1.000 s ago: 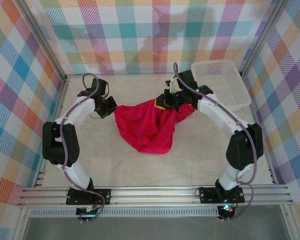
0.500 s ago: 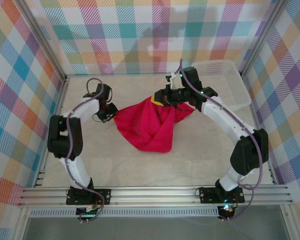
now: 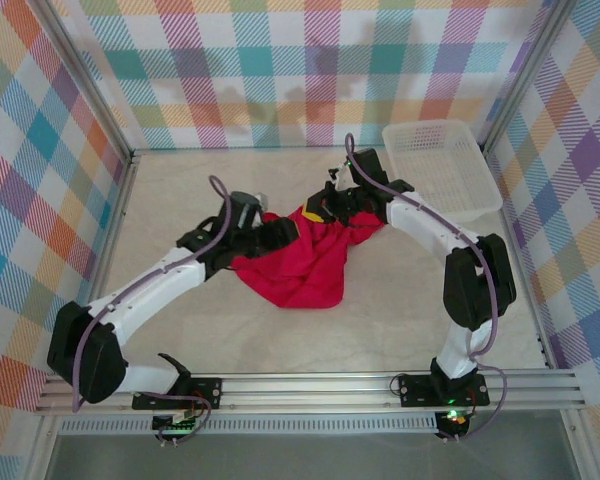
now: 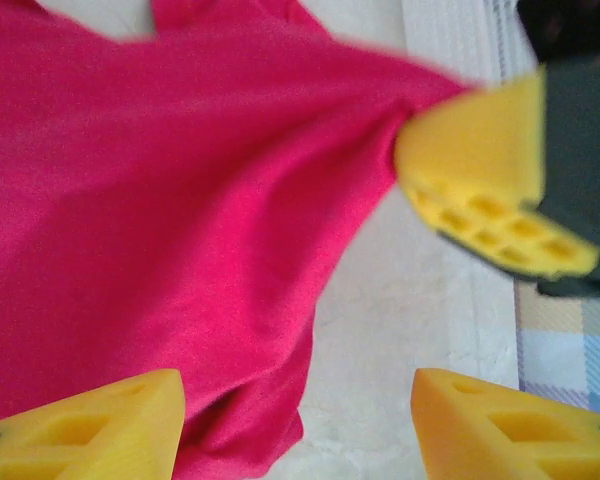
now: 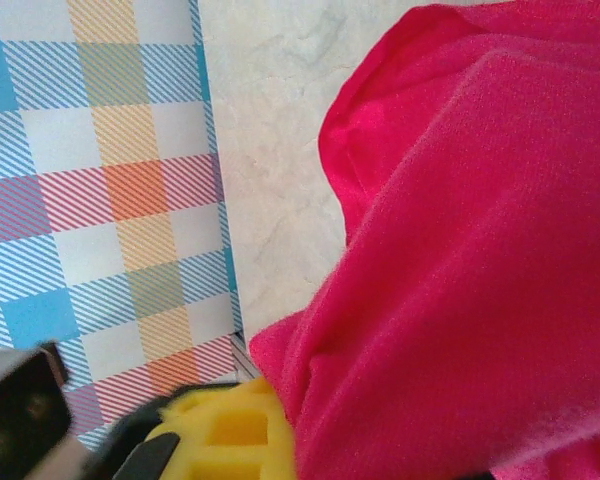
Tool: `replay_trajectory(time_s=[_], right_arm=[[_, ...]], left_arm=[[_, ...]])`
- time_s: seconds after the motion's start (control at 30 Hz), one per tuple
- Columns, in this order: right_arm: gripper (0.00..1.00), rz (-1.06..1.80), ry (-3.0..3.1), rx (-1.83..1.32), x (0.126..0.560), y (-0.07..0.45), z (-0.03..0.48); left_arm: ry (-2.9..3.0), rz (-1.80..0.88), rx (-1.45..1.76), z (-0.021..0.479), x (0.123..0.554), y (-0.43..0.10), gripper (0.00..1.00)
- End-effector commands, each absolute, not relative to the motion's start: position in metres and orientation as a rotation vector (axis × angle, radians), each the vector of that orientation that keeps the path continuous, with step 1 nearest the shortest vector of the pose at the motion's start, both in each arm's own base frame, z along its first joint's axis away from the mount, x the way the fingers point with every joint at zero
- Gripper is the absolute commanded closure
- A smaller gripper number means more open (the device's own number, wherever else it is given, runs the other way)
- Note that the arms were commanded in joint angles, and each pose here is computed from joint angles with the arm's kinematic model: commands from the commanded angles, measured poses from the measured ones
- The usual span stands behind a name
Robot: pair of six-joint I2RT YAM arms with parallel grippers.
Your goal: Fold the inside-out t-shirt
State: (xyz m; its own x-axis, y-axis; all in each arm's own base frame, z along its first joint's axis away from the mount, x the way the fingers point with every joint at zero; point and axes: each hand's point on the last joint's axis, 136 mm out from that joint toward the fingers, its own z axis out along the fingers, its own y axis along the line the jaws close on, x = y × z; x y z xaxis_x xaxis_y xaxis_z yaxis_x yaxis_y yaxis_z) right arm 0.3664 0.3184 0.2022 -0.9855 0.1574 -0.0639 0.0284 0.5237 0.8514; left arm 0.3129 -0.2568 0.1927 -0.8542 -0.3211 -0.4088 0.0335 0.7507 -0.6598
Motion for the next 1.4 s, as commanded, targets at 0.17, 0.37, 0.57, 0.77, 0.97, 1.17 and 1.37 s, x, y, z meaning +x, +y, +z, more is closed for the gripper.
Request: replay_trajectory(time_s=[0.17, 0.37, 0.57, 0.77, 0.97, 1.17, 1.37], right_arm=[[1.00, 1.481, 2.544, 0.149, 0.364, 0.314, 0.234], [1.00, 1.482, 2.551, 0.165, 0.358, 0.311, 0.233], [1.00, 1.370, 2.610, 0.177, 0.358, 0.297, 0.214], [0.54, 1.118, 2.701, 0.229, 0.361, 0.248, 0.182], [0.45, 1.116, 2.737, 0.268, 0.338, 0.236, 0.163], [0.40, 1.233, 2.763, 0.275, 0.332, 0.268, 0.138], [0.87, 1.293, 2.829, 0.300, 0.329, 0.300, 0.106]], left_arm=[[2.381, -0.886, -0.298, 0.167, 0.338, -0.282, 0.38], [2.406, -0.792, -0.357, 0.139, 0.359, -0.287, 0.54], [2.404, -0.774, -0.339, 0.162, 0.358, -0.285, 1.00], [2.387, -0.784, -0.316, 0.208, 0.346, -0.267, 1.00], [2.358, -0.861, -0.352, 0.227, 0.345, -0.260, 1.00], [2.371, -0.887, -0.354, 0.229, 0.348, -0.266, 1.00], [2.334, -0.903, -0.364, 0.264, 0.368, -0.263, 1.00]])
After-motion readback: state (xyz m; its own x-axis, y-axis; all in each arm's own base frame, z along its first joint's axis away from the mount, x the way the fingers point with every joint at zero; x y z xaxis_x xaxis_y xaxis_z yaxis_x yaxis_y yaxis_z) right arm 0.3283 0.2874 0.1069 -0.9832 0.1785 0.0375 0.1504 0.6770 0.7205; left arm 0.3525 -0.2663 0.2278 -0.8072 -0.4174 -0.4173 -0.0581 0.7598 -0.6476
